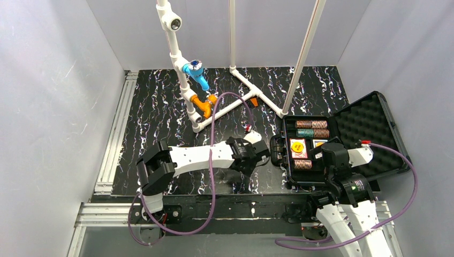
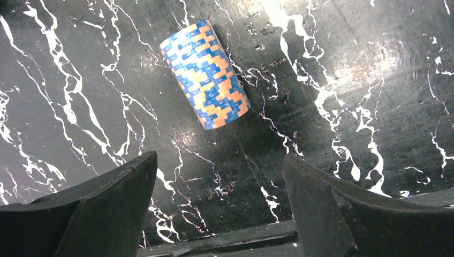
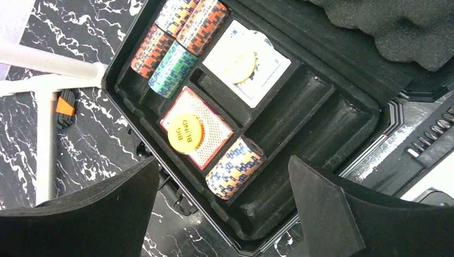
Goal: Pack up texas hold em set
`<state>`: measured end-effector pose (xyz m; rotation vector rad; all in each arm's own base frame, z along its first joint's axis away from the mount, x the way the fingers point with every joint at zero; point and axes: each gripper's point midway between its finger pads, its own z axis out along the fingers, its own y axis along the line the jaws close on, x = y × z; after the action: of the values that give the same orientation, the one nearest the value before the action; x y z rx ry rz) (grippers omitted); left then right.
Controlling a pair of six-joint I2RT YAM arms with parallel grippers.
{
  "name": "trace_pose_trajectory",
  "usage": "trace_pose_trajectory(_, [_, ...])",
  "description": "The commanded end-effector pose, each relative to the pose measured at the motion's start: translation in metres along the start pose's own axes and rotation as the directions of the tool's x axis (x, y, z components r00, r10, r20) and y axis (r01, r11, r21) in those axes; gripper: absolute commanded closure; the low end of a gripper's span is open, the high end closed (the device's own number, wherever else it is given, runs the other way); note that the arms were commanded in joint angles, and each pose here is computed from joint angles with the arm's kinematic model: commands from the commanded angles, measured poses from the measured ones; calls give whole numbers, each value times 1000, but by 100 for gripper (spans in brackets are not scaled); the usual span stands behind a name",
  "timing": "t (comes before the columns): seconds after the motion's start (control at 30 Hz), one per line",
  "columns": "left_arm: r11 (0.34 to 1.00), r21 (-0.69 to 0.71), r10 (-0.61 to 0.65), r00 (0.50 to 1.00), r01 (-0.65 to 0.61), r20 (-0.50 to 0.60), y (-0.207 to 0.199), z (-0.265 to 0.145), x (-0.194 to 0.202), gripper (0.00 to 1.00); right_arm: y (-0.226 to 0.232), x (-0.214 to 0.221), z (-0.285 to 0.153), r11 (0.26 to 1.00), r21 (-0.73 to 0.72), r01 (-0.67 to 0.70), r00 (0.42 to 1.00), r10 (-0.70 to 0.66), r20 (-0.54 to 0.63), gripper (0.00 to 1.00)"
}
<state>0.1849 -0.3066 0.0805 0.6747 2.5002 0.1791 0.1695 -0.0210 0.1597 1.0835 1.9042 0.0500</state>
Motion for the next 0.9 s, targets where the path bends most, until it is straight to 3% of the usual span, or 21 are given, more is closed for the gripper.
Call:
trace_pose_trajectory(0.0, [997, 68, -23, 1000, 24, -12, -6, 5, -17, 15, 14, -10, -3, 998, -55, -19, 999, 21, 27, 2])
trace_pose_trajectory(0.87, [978, 61, -189, 970, 200, -150, 11, 62, -21, 33, 32, -2, 8, 996, -84, -9, 1000, 8, -4, 2])
